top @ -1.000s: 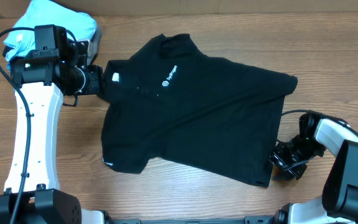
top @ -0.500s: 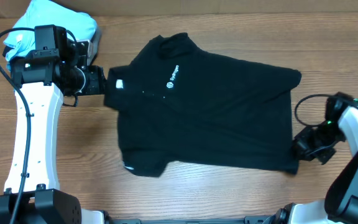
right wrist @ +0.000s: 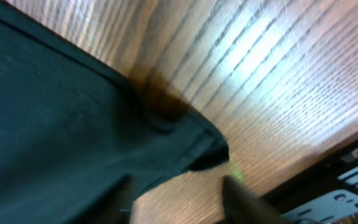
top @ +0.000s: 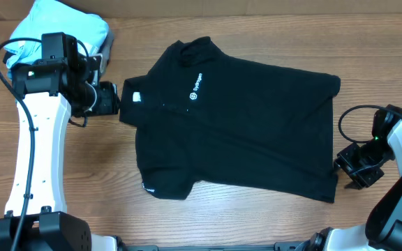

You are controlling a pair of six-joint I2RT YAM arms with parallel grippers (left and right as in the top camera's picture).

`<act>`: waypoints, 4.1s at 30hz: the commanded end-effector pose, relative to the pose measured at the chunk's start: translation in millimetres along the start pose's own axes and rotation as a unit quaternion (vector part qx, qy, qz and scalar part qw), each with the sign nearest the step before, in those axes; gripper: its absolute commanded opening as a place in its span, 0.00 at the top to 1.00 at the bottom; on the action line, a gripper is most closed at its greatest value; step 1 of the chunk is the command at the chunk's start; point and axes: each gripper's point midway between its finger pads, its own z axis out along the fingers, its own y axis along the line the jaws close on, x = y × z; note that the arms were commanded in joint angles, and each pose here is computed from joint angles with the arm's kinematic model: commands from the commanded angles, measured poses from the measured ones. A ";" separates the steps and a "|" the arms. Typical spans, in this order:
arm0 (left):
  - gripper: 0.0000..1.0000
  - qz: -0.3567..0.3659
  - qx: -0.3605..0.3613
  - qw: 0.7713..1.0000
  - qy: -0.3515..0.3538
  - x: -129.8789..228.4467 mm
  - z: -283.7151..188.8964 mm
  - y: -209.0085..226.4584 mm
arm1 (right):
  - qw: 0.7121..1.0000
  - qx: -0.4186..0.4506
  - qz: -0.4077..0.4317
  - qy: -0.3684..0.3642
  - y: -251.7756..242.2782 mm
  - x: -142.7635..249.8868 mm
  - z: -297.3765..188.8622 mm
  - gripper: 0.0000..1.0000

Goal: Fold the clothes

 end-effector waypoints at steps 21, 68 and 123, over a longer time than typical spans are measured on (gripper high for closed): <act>0.48 -0.096 0.051 0.983 0.146 158.6 157.4 -9.3 | 0.996 -0.084 -0.029 -0.029 25.4 -15.7 -11.6 0.36; 0.35 -0.139 -0.016 0.982 0.129 108.8 96.6 38.0 | 0.999 -0.013 -0.017 -0.044 12.3 -6.7 21.0 0.96; 0.00 0.172 0.068 0.976 -0.116 71.9 -69.6 -91.8 | 0.824 -0.429 -0.307 -0.207 119.4 91.2 -180.4 0.13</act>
